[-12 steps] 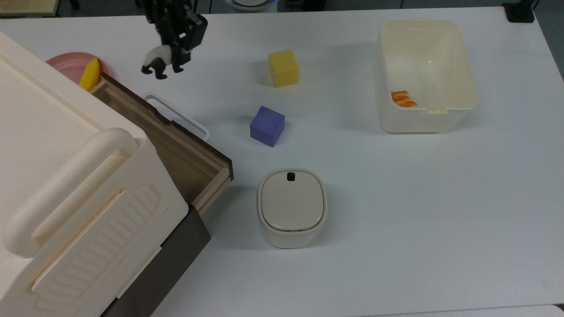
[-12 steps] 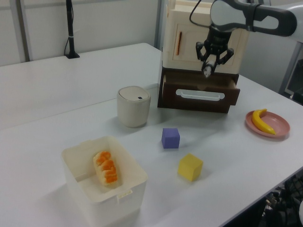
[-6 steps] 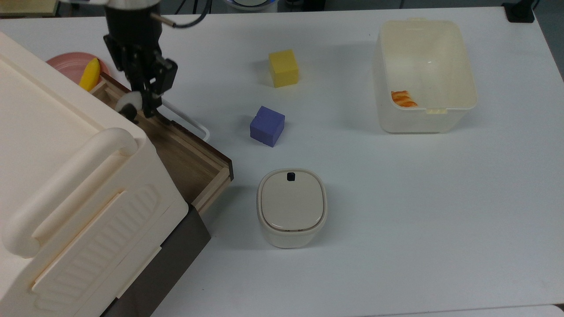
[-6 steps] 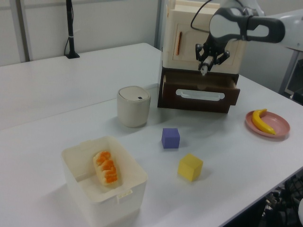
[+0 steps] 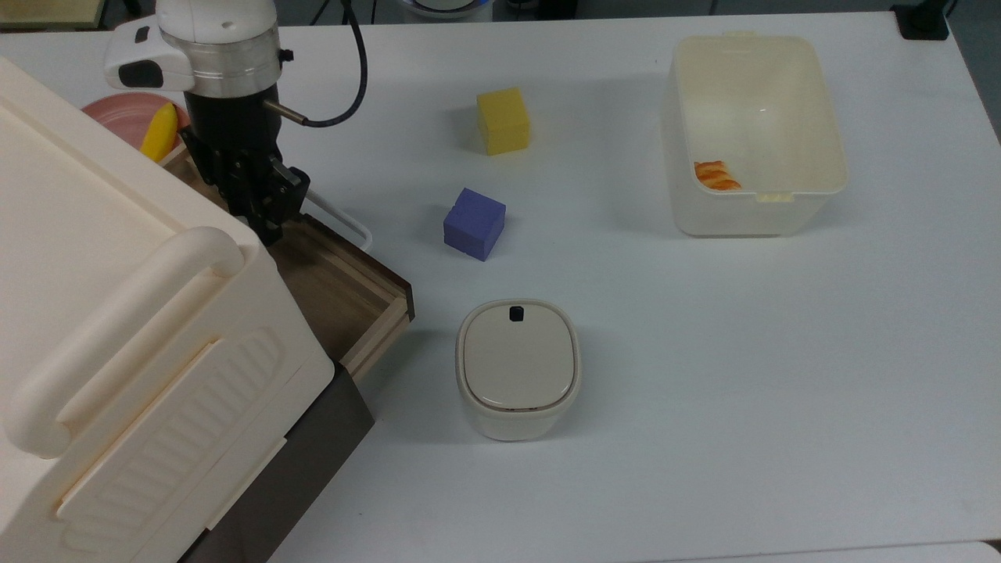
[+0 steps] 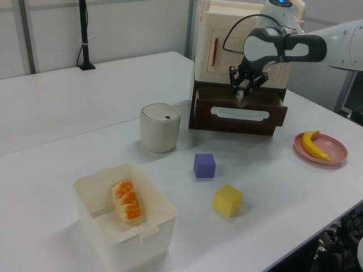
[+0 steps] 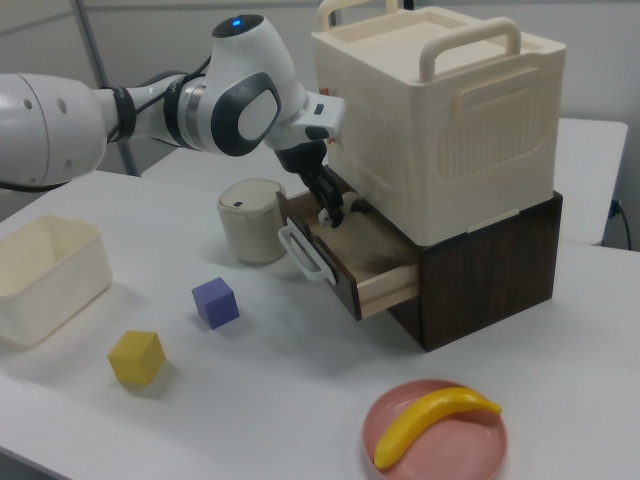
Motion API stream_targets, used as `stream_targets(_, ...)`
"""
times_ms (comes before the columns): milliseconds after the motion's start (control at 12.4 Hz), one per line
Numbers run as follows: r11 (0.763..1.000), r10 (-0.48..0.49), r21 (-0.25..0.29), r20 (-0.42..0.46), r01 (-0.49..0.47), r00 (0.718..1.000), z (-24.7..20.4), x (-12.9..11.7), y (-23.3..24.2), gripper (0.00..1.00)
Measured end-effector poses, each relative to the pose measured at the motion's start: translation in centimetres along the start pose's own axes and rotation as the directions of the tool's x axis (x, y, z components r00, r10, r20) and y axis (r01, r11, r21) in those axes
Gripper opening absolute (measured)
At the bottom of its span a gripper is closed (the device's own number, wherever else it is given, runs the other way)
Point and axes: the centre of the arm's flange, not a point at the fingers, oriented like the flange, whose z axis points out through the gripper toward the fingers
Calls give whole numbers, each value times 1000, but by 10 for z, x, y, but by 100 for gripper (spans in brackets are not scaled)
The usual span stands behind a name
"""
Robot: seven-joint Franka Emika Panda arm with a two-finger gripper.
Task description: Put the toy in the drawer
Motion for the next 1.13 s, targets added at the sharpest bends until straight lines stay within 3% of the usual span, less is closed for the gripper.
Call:
stream_targets(403, 1000, -24, -4, 2, 24, 1000, 1, 1, 2, 42)
stream_targets(564, 1000, -30, -7, 2, 30, 1000, 3, 3, 7, 71)
stream_targets(645, 1000, -30, -7, 2, 30, 1000, 3, 3, 8, 80)
stream_targets(967, 999, -45, -8, 2, 45, 999, 3, 4, 8, 83)
stream_targets(1129, 999, -48, -5, -3, 48, 999, 0, 4, 7, 89)
